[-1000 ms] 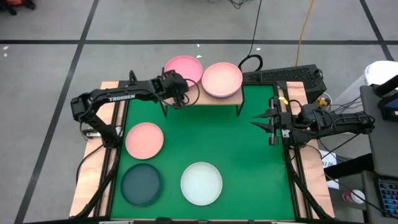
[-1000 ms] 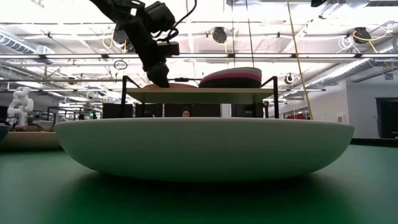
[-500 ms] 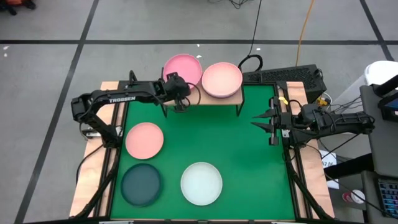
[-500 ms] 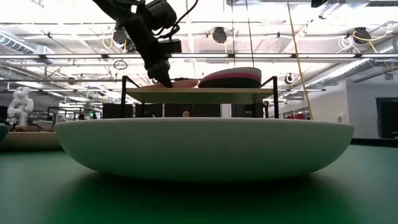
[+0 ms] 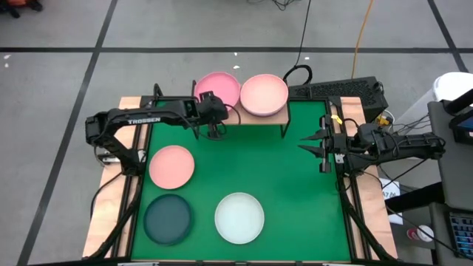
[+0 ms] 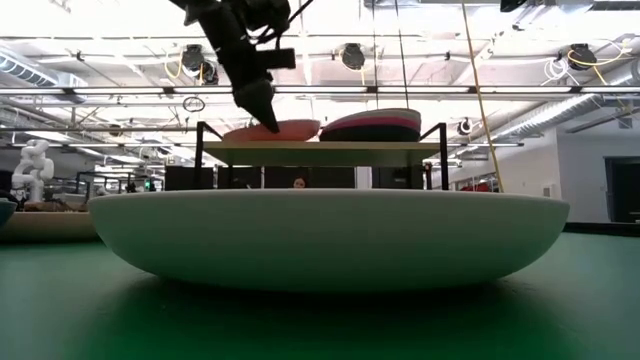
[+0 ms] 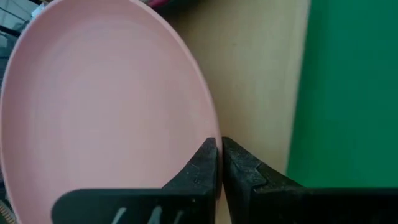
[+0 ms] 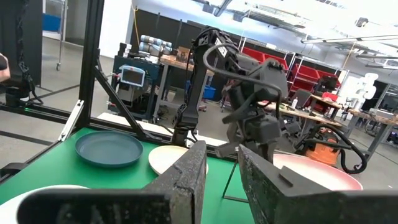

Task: Place and stack plates onto a shelf
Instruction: Put the light pink plate on the shelf

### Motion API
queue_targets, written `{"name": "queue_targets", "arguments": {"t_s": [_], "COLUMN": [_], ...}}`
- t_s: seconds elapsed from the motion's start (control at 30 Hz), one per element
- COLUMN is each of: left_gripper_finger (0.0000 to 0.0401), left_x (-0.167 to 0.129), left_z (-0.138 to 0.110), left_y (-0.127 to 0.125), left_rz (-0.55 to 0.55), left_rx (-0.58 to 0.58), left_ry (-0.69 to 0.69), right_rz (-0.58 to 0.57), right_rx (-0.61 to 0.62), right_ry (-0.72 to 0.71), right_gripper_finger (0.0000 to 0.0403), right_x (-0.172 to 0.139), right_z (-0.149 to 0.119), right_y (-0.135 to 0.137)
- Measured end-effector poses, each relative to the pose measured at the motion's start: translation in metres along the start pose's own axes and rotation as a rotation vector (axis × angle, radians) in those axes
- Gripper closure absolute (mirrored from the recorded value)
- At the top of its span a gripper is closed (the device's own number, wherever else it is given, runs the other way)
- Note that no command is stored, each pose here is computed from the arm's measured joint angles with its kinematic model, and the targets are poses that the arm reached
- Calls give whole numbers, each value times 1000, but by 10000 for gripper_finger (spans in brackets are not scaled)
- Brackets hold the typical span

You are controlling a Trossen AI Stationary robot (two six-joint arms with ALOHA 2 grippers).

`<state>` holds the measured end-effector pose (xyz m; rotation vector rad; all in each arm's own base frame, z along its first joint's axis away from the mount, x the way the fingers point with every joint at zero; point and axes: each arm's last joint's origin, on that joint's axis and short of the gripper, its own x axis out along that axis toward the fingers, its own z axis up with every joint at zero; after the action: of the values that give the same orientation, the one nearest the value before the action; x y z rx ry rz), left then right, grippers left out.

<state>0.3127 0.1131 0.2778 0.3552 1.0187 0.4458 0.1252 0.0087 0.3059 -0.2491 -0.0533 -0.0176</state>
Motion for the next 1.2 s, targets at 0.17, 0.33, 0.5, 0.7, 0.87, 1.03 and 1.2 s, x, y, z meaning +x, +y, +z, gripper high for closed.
{"name": "queue_targets", "arguments": {"t_s": [0.17,0.33,0.5,0.7,0.87,1.03,1.2], "left_gripper_finger": [386,385,369,355,355,354,354], "left_x": [-10,-10,-9,-9,-10,-11,-12], "left_z": [7,5,2,3,3,4,5], "left_y": [3,1,2,1,0,-3,-7], "left_rz": [2,-48,-68,-80,-103,-123,-137], "left_rx": [-2,-19,-41,-48,-57,-57,-55], "left_ry": [-7,2,24,19,12,8,8], "right_rz": [0,1,1,0,1,1,0], "right_rx": [2,10,15,15,19,19,19], "right_ry": [0,-1,-1,-1,-1,-1,-2], "right_gripper_finger": [323,323,323,323,323,323,323], "right_x": [0,0,0,0,0,0,0], "right_z": [0,0,0,0,0,0,0], "right_y": [0,0,0,0,0,0,0]}}
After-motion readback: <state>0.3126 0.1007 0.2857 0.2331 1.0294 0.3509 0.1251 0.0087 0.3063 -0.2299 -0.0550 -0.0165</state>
